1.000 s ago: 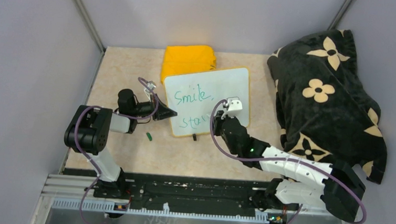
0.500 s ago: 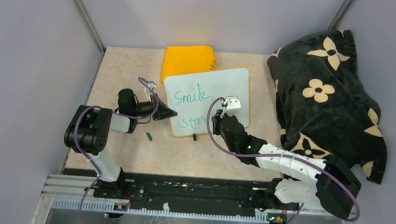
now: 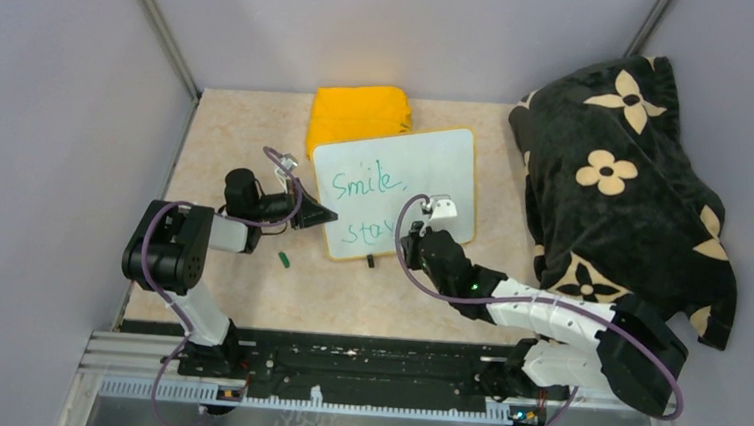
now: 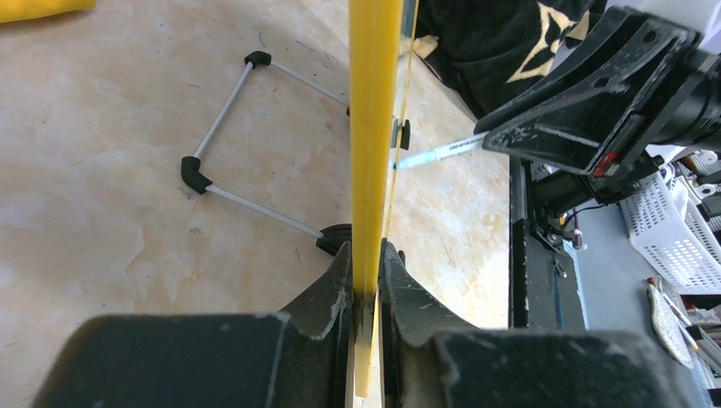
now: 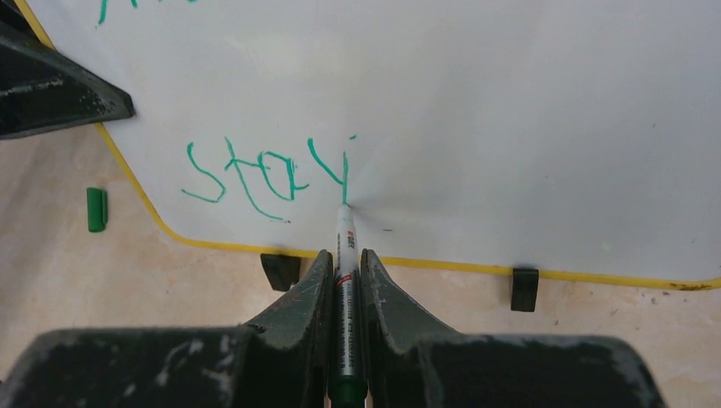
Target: Write a sentence on the whiteboard
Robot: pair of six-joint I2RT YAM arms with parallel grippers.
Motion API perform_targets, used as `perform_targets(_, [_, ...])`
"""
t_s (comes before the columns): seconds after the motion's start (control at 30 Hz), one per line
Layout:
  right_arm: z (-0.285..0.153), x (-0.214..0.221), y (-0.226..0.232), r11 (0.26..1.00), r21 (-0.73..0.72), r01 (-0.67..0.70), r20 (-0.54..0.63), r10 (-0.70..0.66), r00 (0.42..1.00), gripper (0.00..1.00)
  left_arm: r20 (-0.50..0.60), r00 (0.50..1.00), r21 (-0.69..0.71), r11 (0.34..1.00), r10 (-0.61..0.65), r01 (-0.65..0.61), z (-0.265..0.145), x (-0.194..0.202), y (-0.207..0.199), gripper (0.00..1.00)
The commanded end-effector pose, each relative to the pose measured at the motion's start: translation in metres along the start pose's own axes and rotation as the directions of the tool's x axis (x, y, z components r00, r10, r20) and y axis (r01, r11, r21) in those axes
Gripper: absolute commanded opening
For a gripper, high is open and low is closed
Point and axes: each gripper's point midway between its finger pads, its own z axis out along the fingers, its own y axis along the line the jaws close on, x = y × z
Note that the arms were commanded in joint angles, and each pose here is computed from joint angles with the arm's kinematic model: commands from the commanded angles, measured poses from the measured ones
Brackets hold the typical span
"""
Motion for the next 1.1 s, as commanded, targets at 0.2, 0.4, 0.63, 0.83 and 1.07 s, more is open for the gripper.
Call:
perform_targets(0.2, [0.004, 0.015, 0.013, 0.998, -0.047, -0.038, -0.03, 0.037, 0.999, 0.0, -0.018, 0.999, -0.061, 0.998, -0.034, 0.033, 0.001, 0.012, 0.013, 0.0])
perform_targets(0.4, [0.008, 0.01, 0.028, 0.996, -0.08, -0.039, -0.028, 0.037, 0.999, 0.0, -0.019, 0.999, -0.062, 0.998, -0.034, 0.033, 0.001, 0.012, 0.014, 0.0])
perform_targets(0.63, [-0.017, -0.04, 0.015, 0.998, -0.048, -0.043, 0.106, 0.048, 0.993, 0.0, -0.019, 0.999, -0.062, 0.998, -0.033, 0.032, 0.002, 0.012, 0.013, 0.0])
perform_targets(0.83, [-0.03, -0.073, -0.016, 0.998, 0.042, -0.037, 0.191, 0.028, 0.981, 0.0, -0.018, 0.999, -0.061, 0.998, -0.031, 0.03, 0.001, 0.012, 0.013, 0.0])
perform_targets(1.07, [-0.028, -0.09, -0.022, 0.997, 0.077, -0.018, 0.237, -0.001, 0.972, 0.0, -0.02, 0.999, -0.062, 0.998, -0.035, 0.034, 0.001, 0.012, 0.014, 0.0])
